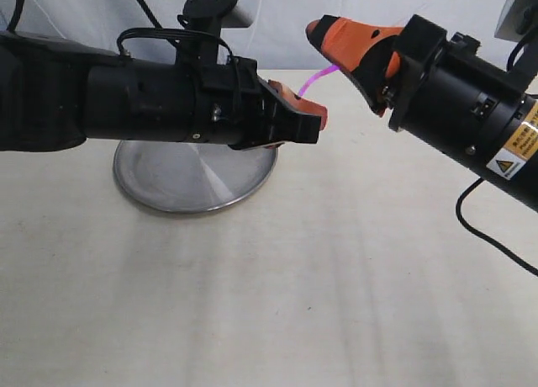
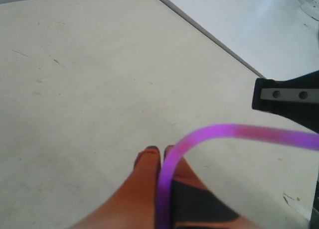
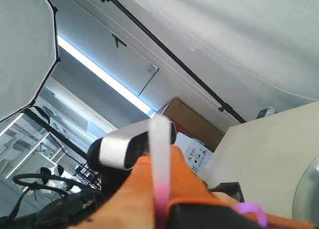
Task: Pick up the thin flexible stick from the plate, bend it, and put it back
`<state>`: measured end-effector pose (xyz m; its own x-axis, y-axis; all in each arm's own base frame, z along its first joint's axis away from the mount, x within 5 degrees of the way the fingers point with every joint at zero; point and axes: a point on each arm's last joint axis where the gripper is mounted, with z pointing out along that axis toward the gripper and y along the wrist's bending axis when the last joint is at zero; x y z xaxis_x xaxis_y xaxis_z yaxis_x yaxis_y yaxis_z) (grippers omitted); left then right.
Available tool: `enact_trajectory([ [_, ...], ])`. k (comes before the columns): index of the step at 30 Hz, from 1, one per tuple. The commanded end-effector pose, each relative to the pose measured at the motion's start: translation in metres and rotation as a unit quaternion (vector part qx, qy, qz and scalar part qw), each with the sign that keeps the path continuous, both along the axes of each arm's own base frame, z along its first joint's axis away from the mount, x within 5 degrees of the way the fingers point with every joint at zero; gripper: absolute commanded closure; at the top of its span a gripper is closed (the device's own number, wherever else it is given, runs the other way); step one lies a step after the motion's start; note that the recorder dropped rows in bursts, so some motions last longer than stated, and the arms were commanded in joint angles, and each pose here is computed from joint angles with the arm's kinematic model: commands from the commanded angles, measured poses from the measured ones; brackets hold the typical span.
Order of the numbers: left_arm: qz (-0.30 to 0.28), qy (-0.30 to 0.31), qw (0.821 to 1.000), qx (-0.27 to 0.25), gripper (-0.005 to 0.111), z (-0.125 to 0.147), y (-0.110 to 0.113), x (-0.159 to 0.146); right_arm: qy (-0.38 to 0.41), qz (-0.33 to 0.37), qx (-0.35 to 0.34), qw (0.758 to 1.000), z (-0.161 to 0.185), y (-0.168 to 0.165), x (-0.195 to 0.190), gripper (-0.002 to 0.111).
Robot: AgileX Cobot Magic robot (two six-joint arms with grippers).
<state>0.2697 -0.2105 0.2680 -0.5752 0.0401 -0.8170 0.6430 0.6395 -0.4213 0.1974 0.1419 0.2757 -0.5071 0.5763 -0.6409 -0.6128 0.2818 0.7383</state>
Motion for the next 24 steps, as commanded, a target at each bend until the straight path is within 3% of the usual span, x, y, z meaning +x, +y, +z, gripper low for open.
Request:
enact_trajectory([
  [1, 0.03, 0.02, 0.999, 0.001, 0.107, -0.007, 0.004, 0.006, -0.036, 0.013, 0.014, 0.999, 0.008, 0.001, -0.006, 0.109],
  [24, -0.122, 0.005, 0.991, -0.06, 0.107, 0.004, -0.012, -0.016, 0.003, -0.01, -0.043, 0.999, -0.023, 0.008, 0.012, 0.109],
])
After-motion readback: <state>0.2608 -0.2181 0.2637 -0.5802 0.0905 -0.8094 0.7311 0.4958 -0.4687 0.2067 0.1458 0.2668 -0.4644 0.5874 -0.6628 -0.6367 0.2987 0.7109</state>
